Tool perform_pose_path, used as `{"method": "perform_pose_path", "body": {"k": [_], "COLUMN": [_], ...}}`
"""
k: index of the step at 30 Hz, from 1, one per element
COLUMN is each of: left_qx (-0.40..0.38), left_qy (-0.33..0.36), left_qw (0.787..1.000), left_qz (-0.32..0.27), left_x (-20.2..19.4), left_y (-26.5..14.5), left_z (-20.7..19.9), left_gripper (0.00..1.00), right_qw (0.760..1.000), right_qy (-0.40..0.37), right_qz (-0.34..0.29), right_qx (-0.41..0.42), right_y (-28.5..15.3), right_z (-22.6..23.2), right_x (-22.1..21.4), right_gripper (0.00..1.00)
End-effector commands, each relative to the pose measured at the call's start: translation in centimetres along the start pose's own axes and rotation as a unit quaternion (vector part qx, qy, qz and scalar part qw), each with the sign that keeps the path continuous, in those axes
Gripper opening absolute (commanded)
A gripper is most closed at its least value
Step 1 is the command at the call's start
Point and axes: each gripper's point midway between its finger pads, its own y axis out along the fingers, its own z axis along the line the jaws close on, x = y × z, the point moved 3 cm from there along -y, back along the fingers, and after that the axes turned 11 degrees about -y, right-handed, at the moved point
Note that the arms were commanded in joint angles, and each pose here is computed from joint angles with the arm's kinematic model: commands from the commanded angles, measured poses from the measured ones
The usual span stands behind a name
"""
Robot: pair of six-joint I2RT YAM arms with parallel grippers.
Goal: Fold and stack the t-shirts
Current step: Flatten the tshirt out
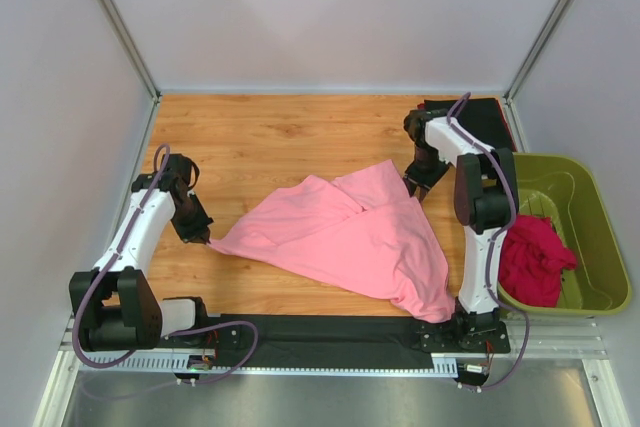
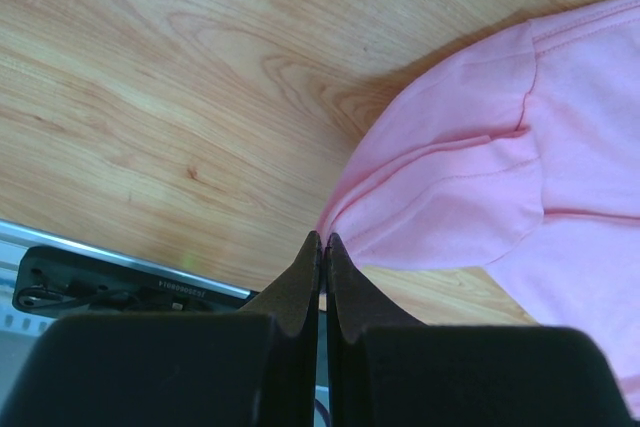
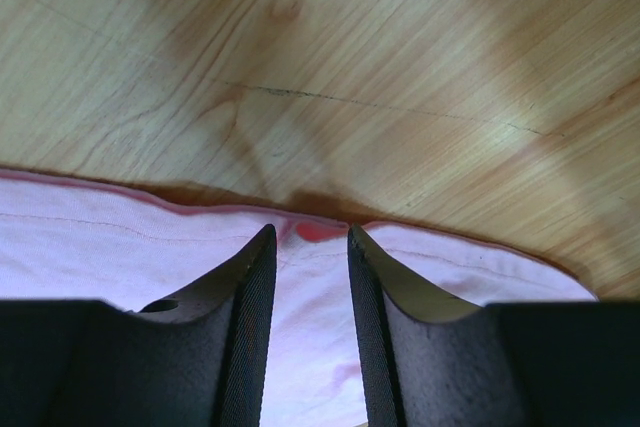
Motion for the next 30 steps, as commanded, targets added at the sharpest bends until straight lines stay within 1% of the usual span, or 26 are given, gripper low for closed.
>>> {"method": "perform_pose_path", "body": {"k": [1, 5, 6, 7, 8, 10, 13, 14, 15, 19, 22, 23, 24, 25, 26, 27, 28, 29, 30], "left_qx": [-0.013, -0.013, -0.013, -0.013, -0.015, -0.016, -0.025, -0.037, -0.050, -0.127, -0.201, -0.216, -0.235, -0.268, -0.279, -0.279, -0.311, -0.314, -0.325], "left_qy": [0.004, 0.004, 0.004, 0.004, 0.004, 0.004, -0.006, -0.015, -0.022, -0.052, -0.072, -0.075, -0.083, -0.080, -0.080, -0.077, -0.067, -0.065, -0.068], "left_qw": [1.000, 1.000, 1.000, 1.000, 1.000, 1.000, 1.000, 0.999, 0.998, 0.989, 0.971, 0.965, 0.957, 0.944, 0.938, 0.934, 0.915, 0.912, 0.902], "left_qz": [-0.005, -0.005, -0.006, -0.005, -0.007, -0.007, -0.008, -0.014, -0.021, -0.061, -0.112, -0.126, -0.147, -0.177, -0.190, -0.207, -0.248, -0.257, -0.278], "left_x": [0.2, 0.2, 0.2, 0.2, 0.3, 0.3, 0.4, 0.7, 0.9, 2.4, 4.3, 4.7, 5.1, 5.8, 5.9, 6.2, 6.6, 6.4, 6.6], "left_y": [0.0, -0.1, 0.0, -0.1, -0.1, -0.2, -0.6, -1.2, -1.9, -5.6, -10.5, -11.7, -13.4, -16.4, -18.3, -19.9, -24.5, -26.2, -28.1], "left_z": [-0.3, -0.3, -0.3, -0.3, -0.3, -0.4, -0.8, -1.3, -1.7, -4.4, -6.9, -7.4, -7.8, -8.5, -8.5, -8.6, -8.9, -8.6, -8.3], "left_gripper": [0.00, 0.00, 0.00, 0.00, 0.00, 0.00, 0.00, 0.00, 0.00, 0.00, 0.00, 0.00, 0.00, 0.00, 0.00, 0.00, 0.00, 0.00, 0.00], "right_qw": [1.000, 1.000, 1.000, 1.000, 1.000, 0.999, 0.999, 0.998, 0.997, 0.992, 0.981, 0.977, 0.968, 0.962, 0.954, 0.945, 0.923, 0.910, 0.897], "right_qy": [0.013, 0.017, 0.018, 0.019, 0.019, 0.017, 0.005, 0.004, -0.001, -0.027, -0.043, -0.044, -0.036, -0.032, -0.035, -0.033, -0.023, -0.019, -0.014], "right_qz": [-0.008, -0.009, -0.011, -0.013, -0.021, -0.028, -0.046, -0.062, -0.070, -0.127, -0.189, -0.208, -0.243, -0.263, -0.285, -0.306, -0.354, -0.376, -0.398], "right_qx": [-0.012, -0.008, -0.010, -0.013, -0.011, -0.010, -0.013, -0.014, -0.013, 0.000, 0.022, 0.031, 0.057, 0.072, 0.091, 0.111, 0.152, 0.172, 0.191], "right_y": [0.4, 0.5, 0.4, 0.5, 0.2, -0.2, -2.0, -3.5, -4.4, -10.1, -16.8, -18.5, -21.4, -23.7, -25.7, -27.6, -31.3, -33.1, -34.7], "right_z": [0.1, 0.2, 0.1, -0.1, -0.2, -0.5, -1.2, -1.9, -2.2, -4.6, -7.6, -8.2, -8.7, -9.9, -10.5, -11.1, -12.2, -12.8, -13.5], "right_x": [0.4, 0.4, 0.4, 0.3, 0.5, 0.6, 1.1, 1.4, 1.5, 2.2, 2.0, 2.1, 2.6, 2.0, 1.8, 1.6, 1.3, 1.0, 0.7], "right_gripper": [0.36, 0.34, 0.31, 0.19, 0.11, 0.00, 0.00, 0.00, 0.00, 0.00, 0.00, 0.00, 0.00, 0.00, 0.00, 0.00, 0.00, 0.00, 0.00]}}
